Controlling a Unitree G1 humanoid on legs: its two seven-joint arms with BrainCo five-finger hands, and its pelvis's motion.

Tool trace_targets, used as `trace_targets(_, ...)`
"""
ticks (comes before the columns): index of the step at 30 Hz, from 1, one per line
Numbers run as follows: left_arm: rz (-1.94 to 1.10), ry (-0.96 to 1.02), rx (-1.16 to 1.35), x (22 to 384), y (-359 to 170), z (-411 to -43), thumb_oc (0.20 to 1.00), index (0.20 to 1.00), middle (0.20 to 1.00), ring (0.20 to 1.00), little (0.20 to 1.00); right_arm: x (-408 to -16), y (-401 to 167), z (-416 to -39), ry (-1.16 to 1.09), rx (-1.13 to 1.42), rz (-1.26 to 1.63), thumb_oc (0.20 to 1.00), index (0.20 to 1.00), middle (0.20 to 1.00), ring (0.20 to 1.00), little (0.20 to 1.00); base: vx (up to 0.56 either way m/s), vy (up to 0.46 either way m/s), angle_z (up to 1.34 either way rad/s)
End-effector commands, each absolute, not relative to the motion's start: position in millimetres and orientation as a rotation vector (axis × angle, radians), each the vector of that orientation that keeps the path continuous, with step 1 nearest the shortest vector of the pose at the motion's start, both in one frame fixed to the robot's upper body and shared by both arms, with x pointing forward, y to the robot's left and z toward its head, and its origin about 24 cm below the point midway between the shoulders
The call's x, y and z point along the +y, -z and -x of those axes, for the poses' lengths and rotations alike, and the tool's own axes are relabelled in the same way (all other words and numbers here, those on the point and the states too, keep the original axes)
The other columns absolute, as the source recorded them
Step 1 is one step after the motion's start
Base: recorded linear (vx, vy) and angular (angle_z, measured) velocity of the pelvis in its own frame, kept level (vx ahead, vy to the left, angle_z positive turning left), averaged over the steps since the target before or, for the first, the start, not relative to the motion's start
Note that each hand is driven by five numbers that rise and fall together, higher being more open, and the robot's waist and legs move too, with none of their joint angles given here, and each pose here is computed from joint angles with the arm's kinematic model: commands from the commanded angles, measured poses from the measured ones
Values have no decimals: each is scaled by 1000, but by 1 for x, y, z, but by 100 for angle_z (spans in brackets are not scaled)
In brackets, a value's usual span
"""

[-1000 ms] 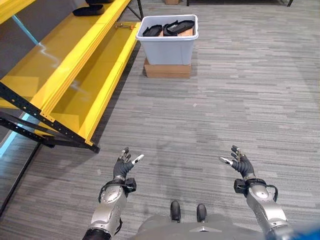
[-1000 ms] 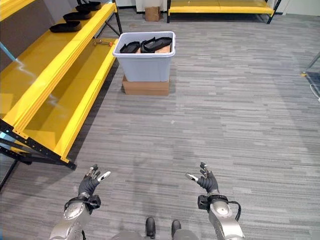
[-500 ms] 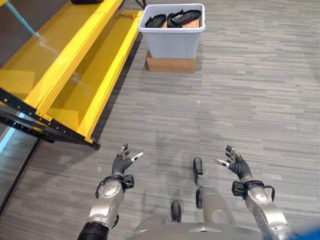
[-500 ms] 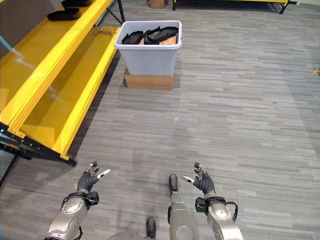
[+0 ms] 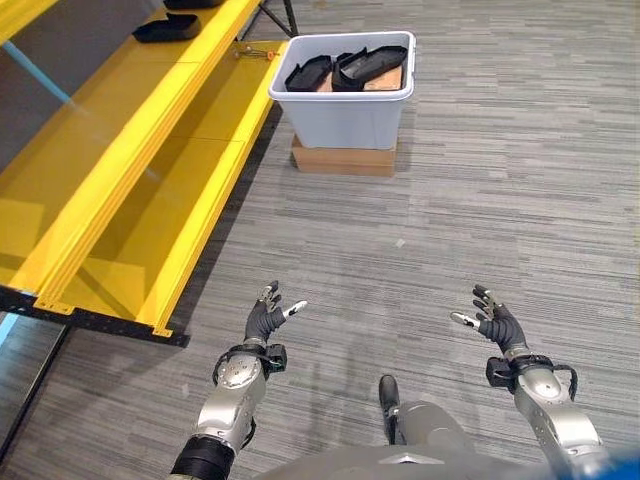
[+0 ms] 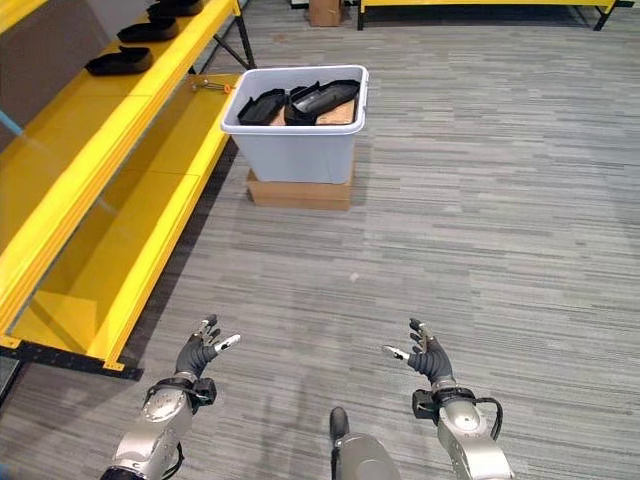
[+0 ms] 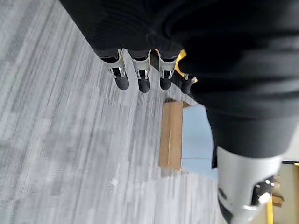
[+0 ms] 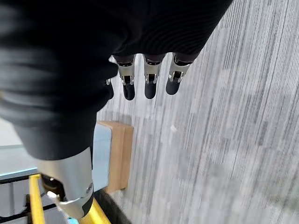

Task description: Move parts from the plastic box to the shelf.

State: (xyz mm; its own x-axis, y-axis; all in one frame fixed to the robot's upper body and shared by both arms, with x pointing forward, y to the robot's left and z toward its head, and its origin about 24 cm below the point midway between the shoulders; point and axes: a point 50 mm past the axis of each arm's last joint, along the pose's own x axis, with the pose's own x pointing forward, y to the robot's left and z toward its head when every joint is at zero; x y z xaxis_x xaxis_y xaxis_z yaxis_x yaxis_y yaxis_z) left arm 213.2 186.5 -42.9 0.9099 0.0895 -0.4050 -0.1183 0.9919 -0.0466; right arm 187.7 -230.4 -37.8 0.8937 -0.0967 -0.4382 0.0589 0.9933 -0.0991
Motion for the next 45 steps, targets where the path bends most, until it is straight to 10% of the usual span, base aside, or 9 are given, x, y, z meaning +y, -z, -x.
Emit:
trace_targets(1, 51, -120, 320, 197, 27, -217, 1000, 1000, 1000, 1000, 1000, -231, 20, -192, 96, 348, 34, 1000, 1000, 1000, 1000, 1000, 142, -93, -9)
trace_targets(45, 17, -149, 342, 205, 31, -213, 1000, 1000, 1000, 1000, 1000, -208, 20, -201, 53, 329, -13, 1000, 1000, 1000, 1000, 1000, 268, 67, -2)
